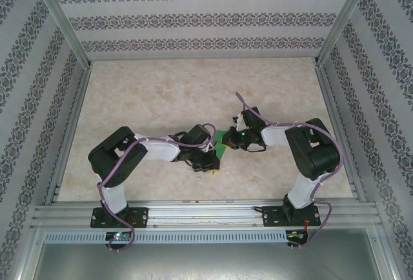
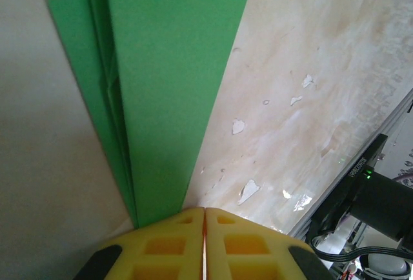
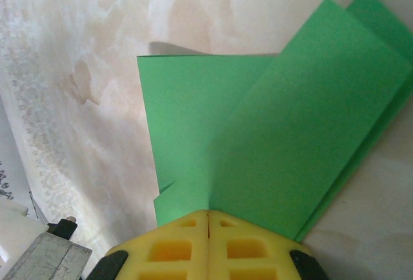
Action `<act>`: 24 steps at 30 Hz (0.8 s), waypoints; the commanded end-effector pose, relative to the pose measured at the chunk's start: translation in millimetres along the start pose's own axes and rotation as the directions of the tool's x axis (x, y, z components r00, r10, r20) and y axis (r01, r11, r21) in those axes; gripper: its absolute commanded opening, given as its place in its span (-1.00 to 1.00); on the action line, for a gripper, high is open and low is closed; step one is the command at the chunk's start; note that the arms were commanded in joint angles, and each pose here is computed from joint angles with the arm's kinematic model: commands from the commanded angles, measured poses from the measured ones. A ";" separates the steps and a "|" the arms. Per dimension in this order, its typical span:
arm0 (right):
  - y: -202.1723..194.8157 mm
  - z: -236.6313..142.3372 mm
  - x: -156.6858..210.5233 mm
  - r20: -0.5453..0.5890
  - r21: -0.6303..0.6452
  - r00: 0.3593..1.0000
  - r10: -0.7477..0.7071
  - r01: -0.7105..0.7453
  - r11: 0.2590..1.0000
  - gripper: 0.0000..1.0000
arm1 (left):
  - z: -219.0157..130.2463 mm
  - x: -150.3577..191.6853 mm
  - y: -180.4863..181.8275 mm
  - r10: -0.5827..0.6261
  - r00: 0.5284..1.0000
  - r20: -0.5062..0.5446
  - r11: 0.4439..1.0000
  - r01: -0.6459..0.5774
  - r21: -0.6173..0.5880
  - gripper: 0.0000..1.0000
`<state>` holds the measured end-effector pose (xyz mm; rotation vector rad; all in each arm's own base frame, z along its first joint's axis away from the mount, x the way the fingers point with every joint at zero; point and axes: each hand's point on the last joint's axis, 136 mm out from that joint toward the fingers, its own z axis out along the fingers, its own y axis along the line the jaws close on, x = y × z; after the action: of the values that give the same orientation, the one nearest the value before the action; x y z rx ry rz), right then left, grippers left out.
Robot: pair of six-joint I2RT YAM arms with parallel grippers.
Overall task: Fold a paper plane with a square sheet of paper (fold left side to right side)
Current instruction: Fold the wing for the fifth time at the center of the table.
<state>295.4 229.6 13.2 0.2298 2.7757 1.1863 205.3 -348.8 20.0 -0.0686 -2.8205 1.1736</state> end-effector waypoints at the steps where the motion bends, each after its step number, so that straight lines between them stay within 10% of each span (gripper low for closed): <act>1: -59.9 9.0 30.2 -0.067 0.219 0.993 0.096 -0.079 0.972 -1.00 | 8.0 14.4 13.5 -0.034 0.999 -0.043 0.999 0.033 -0.023 -0.84; 24: -64.6 6.3 30.3 -0.070 0.257 0.993 0.093 -0.072 0.964 -1.00 | -4.0 55.2 14.7 -0.023 0.999 -0.038 0.999 0.021 -0.045 -0.85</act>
<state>294.2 229.1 12.8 0.2118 2.8049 1.1660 164.5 -344.5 18.9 -0.0875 -2.8009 1.2053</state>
